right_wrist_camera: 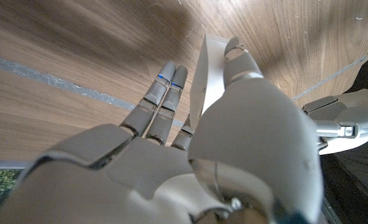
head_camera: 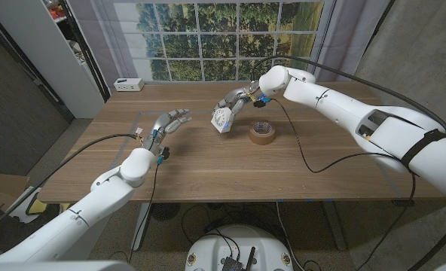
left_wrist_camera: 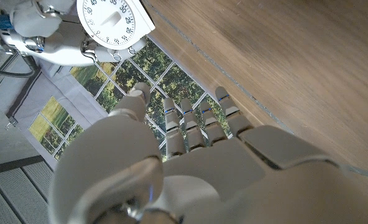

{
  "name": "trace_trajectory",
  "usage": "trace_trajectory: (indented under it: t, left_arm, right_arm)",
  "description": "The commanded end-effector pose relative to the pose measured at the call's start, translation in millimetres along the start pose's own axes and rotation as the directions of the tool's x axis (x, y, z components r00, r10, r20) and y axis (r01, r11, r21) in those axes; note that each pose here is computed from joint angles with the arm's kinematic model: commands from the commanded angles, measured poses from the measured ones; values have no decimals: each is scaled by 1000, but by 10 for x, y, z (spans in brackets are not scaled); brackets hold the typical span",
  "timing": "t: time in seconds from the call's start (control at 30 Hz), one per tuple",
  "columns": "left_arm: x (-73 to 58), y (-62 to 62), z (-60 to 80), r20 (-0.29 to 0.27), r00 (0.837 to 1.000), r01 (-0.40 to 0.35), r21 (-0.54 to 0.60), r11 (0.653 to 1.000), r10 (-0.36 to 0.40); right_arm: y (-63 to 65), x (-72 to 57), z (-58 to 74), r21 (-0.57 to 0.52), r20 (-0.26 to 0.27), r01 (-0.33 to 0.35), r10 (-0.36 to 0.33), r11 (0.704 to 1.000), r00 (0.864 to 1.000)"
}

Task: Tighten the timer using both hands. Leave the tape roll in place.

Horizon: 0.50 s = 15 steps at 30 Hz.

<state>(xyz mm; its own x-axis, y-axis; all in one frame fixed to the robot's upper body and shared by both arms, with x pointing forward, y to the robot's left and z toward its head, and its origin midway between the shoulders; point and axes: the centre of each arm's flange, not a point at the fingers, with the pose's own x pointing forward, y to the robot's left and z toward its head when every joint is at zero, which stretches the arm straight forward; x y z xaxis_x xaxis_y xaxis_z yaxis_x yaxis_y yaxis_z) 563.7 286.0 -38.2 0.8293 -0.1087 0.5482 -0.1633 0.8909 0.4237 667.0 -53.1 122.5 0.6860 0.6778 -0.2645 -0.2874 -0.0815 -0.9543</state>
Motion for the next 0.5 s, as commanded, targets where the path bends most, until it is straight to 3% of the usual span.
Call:
trace_trajectory:
  t: [0.03, 0.5]
  left_arm:
    - [-33, 10, 210, 28, 1000, 5, 93, 996, -7]
    - [-59, -26, 459, 44, 999, -2, 203, 979, -7]
  right_arm:
    - [-67, -107, -28, 87, 11, 50, -51, 995, 999]
    - [19, -254, 15, 144, -16, 98, -97, 985, 995]
